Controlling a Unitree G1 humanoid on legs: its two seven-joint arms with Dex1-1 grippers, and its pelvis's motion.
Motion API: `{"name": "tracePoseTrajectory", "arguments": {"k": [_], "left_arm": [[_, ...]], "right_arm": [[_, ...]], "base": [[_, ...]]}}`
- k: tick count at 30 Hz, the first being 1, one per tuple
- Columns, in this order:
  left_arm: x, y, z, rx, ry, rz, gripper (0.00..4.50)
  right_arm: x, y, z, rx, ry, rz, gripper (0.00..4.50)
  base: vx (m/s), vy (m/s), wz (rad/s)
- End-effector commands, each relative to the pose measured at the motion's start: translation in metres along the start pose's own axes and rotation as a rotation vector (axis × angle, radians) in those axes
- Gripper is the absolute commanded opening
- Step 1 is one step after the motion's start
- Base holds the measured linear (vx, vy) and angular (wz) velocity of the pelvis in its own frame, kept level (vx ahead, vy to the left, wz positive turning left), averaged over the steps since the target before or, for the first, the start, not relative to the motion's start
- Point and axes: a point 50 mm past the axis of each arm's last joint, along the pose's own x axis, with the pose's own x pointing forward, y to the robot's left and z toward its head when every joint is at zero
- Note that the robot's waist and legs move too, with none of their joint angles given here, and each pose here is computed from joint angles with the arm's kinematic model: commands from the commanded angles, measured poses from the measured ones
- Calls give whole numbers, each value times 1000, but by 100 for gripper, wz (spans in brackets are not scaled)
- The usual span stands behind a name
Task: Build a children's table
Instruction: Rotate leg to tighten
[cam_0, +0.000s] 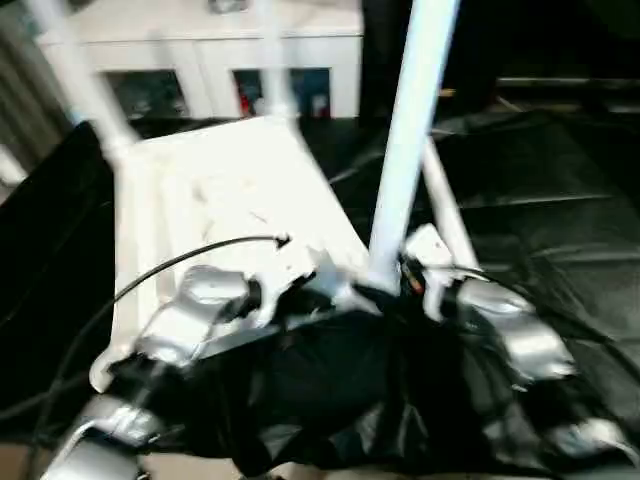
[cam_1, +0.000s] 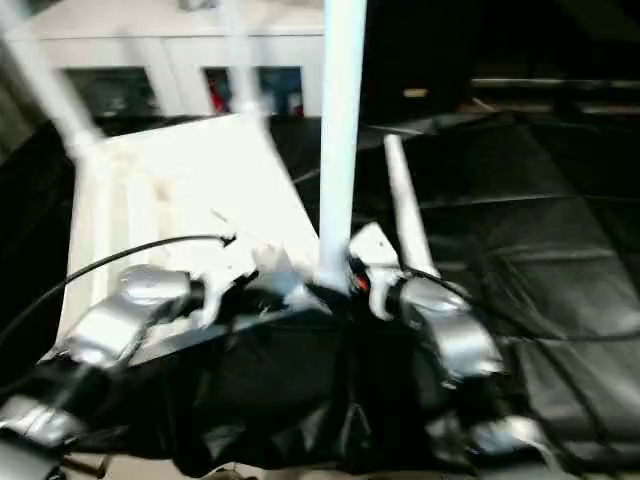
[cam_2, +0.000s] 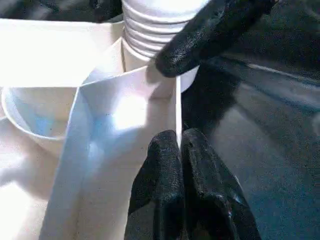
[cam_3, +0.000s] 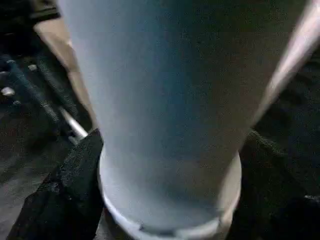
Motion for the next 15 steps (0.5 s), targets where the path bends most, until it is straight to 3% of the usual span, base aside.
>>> {"name": "tracePoseTrajectory", "arguments": {"k": [1, 8, 15], "left_arm": [[1, -7, 10, 50, -39, -77, 0], [-11, -9, 5, 46, -32, -112, 0], [-14, -11, 4, 41, -24, -138, 0]], "right_arm": [[-6, 2, 9, -18, -27, 52, 373], [-21, 10, 10, -32, -26, 157, 373], [-17, 14, 2, -33, 16, 183, 358]], "base": [[0, 0, 0], [0, 0, 0], [0, 0, 0]]}}
